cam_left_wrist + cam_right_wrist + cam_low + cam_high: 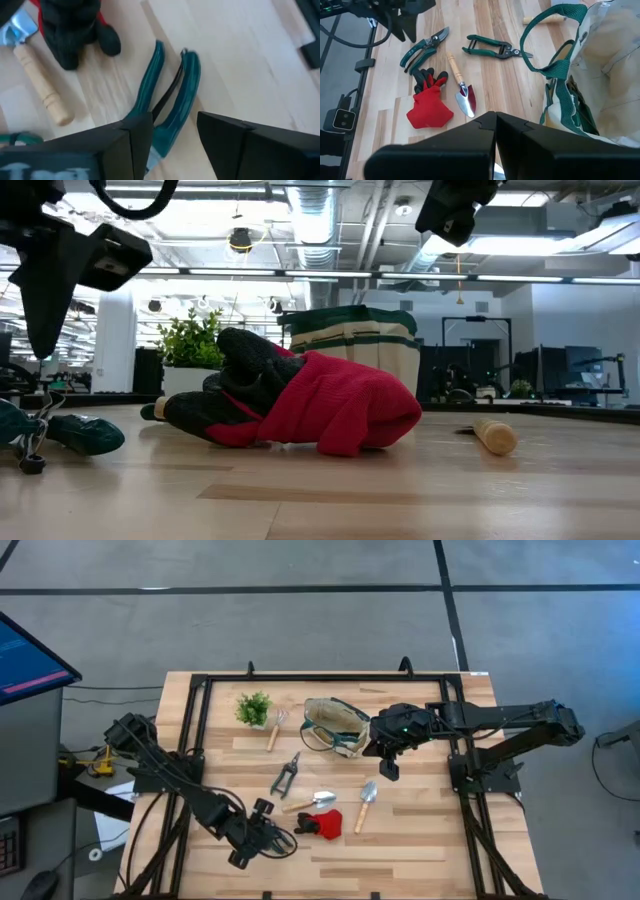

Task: Pick & Place Garden tools in Gardening bag
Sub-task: Put the bottom shear scissor into the gardening bag

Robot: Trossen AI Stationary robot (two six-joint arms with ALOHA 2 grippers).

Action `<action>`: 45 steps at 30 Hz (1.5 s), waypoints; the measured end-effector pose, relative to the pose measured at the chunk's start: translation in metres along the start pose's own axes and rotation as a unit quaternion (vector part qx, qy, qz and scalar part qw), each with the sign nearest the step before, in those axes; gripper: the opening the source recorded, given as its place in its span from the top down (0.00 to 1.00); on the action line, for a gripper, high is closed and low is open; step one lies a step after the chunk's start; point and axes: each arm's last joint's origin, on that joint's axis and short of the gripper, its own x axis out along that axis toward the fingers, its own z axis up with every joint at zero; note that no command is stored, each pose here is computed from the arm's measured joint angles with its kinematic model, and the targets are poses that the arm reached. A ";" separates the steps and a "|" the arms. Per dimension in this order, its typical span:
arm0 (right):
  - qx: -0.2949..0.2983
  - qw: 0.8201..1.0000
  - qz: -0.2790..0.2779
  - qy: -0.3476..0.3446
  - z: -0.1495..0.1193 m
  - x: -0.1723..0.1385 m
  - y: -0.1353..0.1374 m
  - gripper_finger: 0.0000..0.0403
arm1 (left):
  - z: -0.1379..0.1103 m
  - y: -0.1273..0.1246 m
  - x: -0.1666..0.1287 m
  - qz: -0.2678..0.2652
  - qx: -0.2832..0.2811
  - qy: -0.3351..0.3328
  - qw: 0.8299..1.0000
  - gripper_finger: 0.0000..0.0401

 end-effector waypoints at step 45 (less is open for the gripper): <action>0.013 1.000 0.000 0.000 0.000 0.000 0.000 1.00 | -0.020 -0.008 0.053 -0.031 -0.012 -0.042 0.999 0.63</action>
